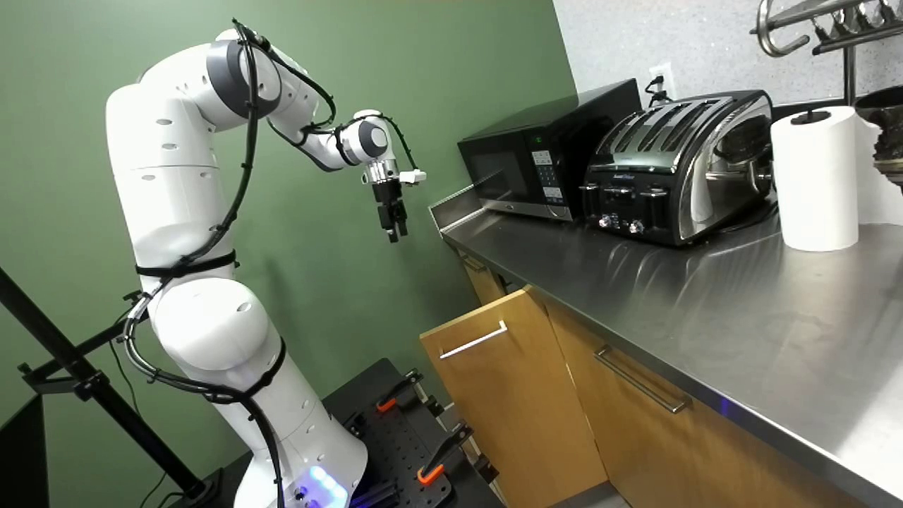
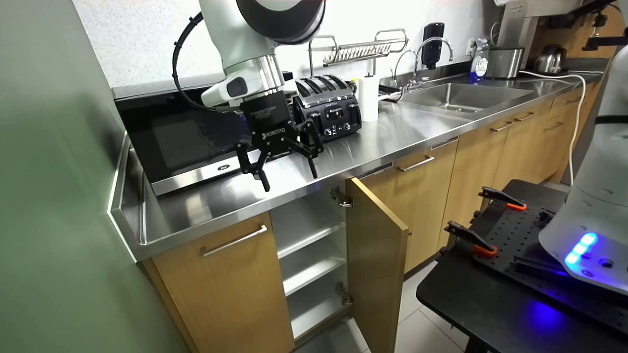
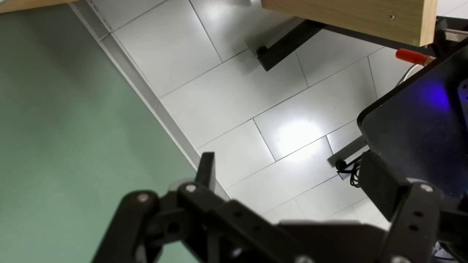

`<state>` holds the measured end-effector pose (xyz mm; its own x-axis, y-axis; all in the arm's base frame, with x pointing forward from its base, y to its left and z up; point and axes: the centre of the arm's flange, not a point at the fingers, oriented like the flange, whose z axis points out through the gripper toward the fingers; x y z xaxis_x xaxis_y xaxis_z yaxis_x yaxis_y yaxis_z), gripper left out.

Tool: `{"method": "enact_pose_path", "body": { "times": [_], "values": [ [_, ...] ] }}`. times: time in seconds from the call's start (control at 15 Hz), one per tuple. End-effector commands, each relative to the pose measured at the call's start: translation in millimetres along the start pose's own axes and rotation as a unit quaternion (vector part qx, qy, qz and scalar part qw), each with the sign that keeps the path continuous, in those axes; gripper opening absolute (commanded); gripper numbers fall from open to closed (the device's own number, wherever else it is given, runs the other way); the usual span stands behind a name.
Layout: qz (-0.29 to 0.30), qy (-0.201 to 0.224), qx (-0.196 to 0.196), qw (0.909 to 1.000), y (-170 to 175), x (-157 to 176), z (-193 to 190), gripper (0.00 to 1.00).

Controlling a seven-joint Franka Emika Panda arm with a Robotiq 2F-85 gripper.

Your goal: Open the left cabinet door

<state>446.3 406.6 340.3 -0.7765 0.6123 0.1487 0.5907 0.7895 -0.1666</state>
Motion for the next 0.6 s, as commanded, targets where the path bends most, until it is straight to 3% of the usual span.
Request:
{"method": "enact_pose_path", "body": {
  "times": [0.0,0.13,0.27,0.53],
  "values": [
    [0.0,0.0,0.0,1.0,0.0,0.0,0.0,1.0],
    [0.0,0.0,0.0,1.0,0.0,0.0,0.0,1.0],
    [-0.047,-0.046,0.034,0.9972,19.8,3.9,6.5,1.0],
    [-0.116,-0.116,0.104,0.981,62.1,35.2,52.5,1.0]
  ]
}}
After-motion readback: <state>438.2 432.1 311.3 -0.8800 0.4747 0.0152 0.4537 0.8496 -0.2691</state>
